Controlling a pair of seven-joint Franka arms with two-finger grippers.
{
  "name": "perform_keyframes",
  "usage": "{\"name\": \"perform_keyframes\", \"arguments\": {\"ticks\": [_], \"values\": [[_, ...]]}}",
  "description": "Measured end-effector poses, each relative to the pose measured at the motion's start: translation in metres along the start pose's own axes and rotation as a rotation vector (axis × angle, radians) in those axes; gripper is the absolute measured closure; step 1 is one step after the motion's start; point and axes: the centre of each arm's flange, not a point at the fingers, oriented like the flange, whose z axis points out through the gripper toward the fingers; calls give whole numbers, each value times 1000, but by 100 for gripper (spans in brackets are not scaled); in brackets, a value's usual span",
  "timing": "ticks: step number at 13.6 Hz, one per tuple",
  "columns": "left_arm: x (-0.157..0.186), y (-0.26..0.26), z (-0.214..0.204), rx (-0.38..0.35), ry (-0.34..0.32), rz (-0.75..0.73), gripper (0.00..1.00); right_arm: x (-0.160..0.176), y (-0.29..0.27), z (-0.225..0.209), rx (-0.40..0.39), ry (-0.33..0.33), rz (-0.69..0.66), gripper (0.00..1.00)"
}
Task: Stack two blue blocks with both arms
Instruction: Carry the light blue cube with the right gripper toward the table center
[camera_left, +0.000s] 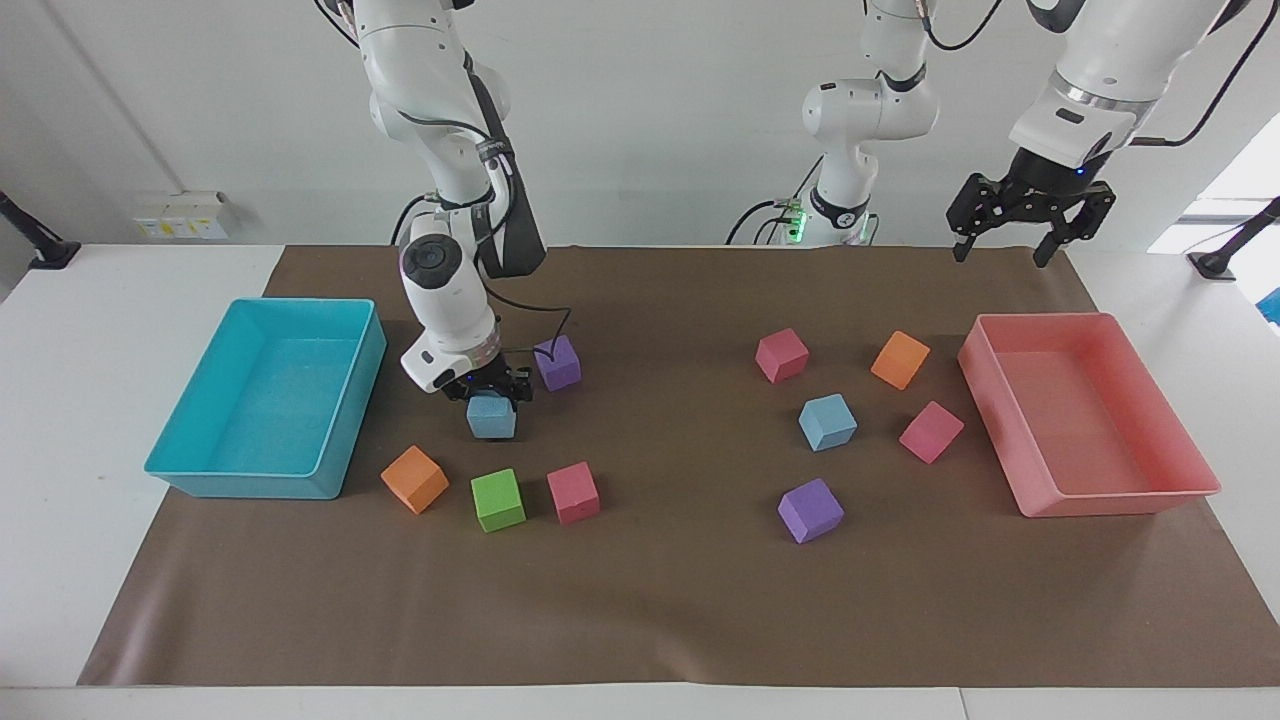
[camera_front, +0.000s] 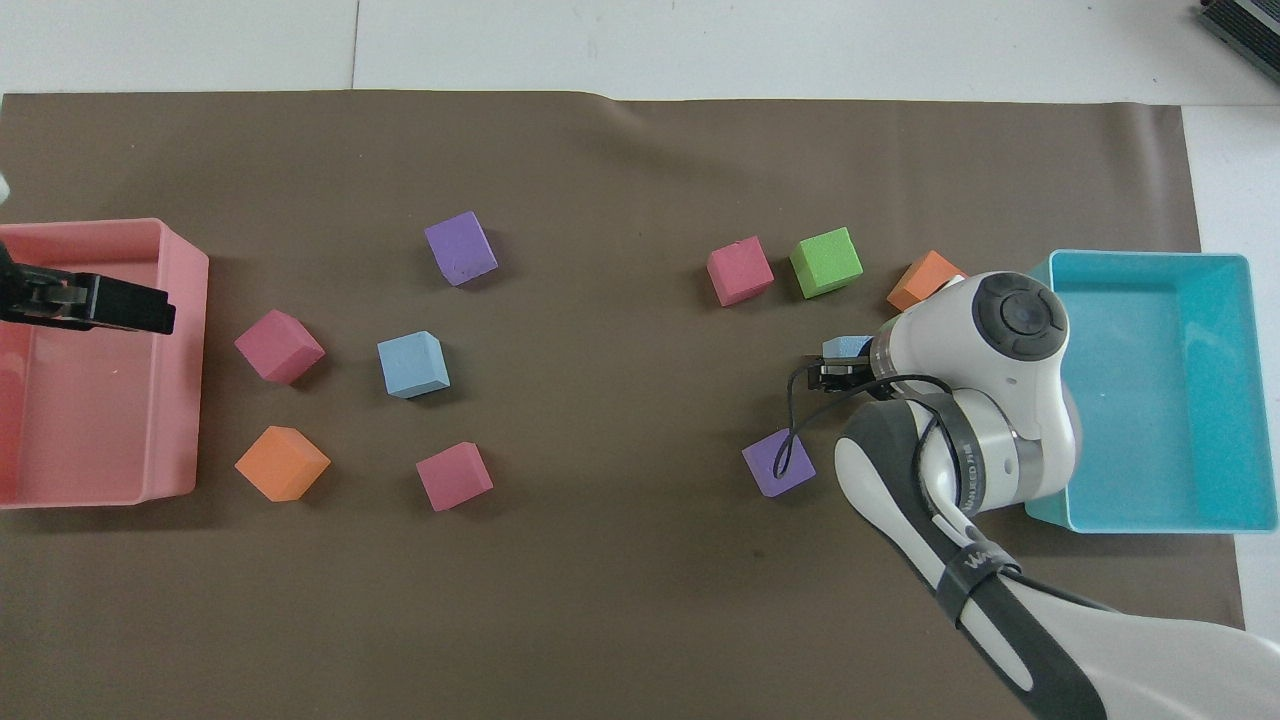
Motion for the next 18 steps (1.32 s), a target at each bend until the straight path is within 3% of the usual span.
{"name": "perform_keyframes", "arguments": {"ticks": [2, 7, 14, 18], "values": [[0, 0, 0, 0, 1, 0, 0, 1, -2, -29, 7, 10, -3, 48], [1, -2, -1, 0, 8, -4, 0, 0, -13, -74, 11, 2, -22, 48], [1, -3, 0, 0, 7, -5, 0, 6, -96, -107, 16, 20, -17, 48], [1, -3, 0, 0, 7, -5, 0, -2, -174, -97, 5, 3, 9, 48]]}}
